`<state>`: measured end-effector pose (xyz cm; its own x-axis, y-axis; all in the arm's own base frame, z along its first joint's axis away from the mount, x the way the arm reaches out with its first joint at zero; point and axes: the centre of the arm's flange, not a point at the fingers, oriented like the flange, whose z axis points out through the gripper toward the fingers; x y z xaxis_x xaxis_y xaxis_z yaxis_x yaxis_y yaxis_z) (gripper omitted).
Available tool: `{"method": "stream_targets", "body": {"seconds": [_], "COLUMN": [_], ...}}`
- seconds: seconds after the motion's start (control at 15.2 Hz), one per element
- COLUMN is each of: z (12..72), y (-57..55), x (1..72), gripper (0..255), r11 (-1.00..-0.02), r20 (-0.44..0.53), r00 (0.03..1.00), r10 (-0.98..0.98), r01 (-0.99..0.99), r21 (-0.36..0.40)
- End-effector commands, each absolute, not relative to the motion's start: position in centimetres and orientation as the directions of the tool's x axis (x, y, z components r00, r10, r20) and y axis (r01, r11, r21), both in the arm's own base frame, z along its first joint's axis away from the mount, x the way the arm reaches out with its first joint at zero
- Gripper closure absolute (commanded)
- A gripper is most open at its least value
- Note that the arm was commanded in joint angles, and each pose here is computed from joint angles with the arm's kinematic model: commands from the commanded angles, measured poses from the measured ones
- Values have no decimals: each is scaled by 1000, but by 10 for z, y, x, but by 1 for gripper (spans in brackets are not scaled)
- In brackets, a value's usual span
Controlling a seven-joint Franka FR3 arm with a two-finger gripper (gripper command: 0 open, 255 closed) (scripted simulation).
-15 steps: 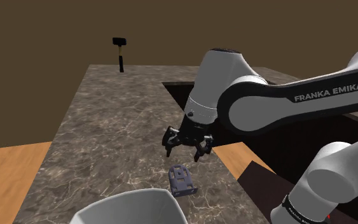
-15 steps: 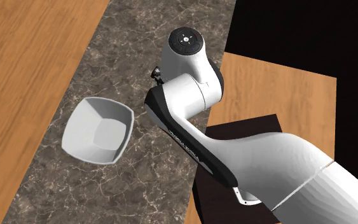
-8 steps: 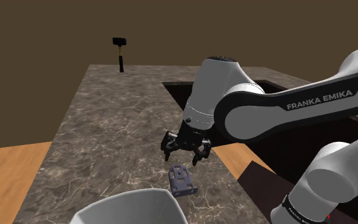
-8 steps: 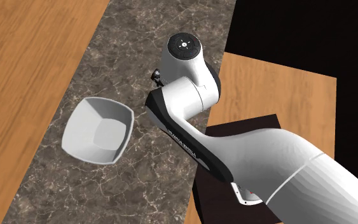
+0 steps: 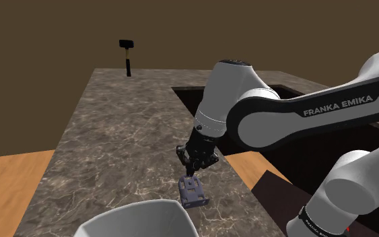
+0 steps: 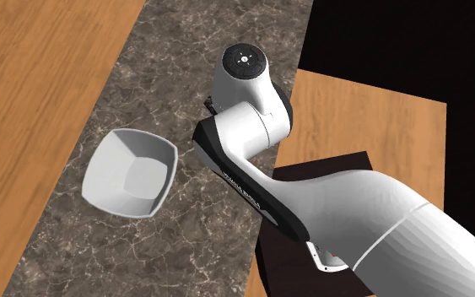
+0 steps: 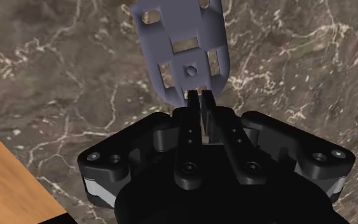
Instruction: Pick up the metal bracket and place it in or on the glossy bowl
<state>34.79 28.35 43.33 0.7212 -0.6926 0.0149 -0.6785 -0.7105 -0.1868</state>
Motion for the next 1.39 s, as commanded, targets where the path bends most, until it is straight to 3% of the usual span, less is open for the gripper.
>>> {"method": "stream_targets", "body": {"seconds": [0.0,0.26,0.33,0.59,0.86,1.32], "z": [433,433,433,438,446,416], "y": [284,284,284,298,342,348], "x": [348,348,348,287,242,250], "gripper": [255,255,0,0,0,0], "r11": [-710,-710,-710,-219,341,371], "r20": [15,15,15,-79,-190,-196], "r00": [721,721,721,245,-300,-330], "r10": [-693,-693,-693,-966,-935,-923], "r01": [-678,-678,-678,-945,-909,-897], "r21": [-187,-187,-187,-244,-241,-239]}}
